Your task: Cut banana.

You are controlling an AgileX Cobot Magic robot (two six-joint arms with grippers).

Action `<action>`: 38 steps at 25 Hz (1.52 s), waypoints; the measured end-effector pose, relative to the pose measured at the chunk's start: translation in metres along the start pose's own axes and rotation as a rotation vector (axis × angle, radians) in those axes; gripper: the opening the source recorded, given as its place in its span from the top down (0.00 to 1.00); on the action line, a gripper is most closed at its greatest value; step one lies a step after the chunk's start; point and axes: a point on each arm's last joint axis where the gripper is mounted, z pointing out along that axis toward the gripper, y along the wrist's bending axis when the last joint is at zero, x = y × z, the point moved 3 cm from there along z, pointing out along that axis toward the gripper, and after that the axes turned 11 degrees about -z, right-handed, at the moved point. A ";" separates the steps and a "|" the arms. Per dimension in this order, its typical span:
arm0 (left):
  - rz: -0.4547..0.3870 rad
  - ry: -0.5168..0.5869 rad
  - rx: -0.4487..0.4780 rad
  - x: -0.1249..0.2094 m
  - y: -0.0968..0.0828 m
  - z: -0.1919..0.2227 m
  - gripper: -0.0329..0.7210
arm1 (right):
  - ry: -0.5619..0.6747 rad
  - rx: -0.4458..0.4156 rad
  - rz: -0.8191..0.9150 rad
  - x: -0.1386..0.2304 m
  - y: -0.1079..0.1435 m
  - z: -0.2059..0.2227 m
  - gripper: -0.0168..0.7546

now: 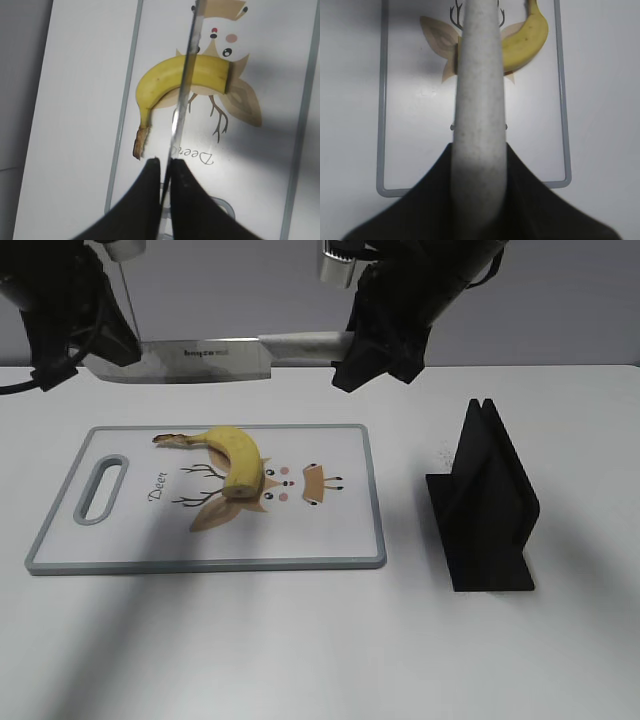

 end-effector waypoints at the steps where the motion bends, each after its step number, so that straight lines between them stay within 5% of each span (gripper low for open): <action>1: 0.001 0.002 0.005 0.000 0.000 0.001 0.92 | 0.000 -0.001 -0.002 0.000 0.000 0.000 0.75; 20: -0.037 0.012 0.050 0.010 0.006 0.046 0.93 | 0.084 -0.040 0.121 0.022 0.000 0.021 0.74; 38: -0.054 0.087 0.047 0.016 -0.018 0.102 0.93 | 0.203 -0.146 0.216 0.054 0.009 0.056 0.73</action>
